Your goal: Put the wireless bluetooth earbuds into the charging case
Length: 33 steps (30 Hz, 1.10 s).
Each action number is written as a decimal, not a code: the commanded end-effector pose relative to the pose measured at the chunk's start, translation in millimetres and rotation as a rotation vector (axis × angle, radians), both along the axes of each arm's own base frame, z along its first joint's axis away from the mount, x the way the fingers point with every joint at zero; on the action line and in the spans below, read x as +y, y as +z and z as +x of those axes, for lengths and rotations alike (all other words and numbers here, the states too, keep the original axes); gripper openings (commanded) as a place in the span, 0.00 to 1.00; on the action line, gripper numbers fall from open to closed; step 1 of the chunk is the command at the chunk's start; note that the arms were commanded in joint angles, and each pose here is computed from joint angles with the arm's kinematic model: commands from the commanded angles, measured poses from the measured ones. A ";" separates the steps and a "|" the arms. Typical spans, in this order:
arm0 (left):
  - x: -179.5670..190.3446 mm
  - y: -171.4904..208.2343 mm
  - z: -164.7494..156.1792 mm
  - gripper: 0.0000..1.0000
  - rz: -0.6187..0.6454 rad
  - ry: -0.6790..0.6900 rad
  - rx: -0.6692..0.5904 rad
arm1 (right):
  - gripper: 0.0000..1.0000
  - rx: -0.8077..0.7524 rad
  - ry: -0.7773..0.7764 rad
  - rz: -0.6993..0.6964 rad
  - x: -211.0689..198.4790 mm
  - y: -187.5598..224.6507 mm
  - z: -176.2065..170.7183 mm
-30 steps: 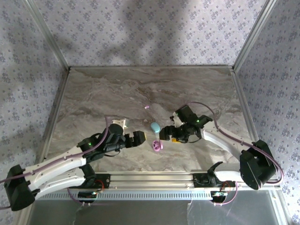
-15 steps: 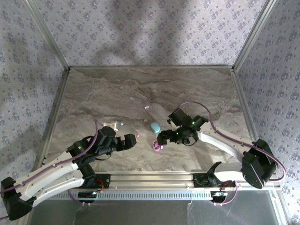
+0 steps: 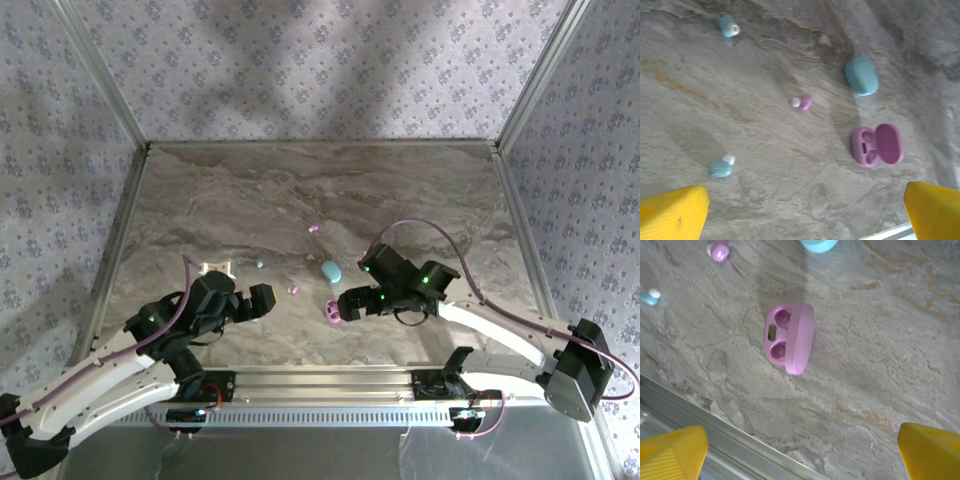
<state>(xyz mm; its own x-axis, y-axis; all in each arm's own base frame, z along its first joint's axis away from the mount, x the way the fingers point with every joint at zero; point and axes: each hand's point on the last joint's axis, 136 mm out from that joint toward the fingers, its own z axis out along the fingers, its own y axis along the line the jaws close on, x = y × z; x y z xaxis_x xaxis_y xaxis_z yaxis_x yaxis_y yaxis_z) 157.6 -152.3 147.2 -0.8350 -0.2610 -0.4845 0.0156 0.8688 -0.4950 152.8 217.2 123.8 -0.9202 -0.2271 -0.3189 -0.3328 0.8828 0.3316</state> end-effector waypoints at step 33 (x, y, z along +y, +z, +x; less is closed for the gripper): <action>-22.5 -5.5 43.9 1.00 0.078 -0.206 0.046 | 0.92 -0.001 0.033 -0.420 25.6 -63.0 1.6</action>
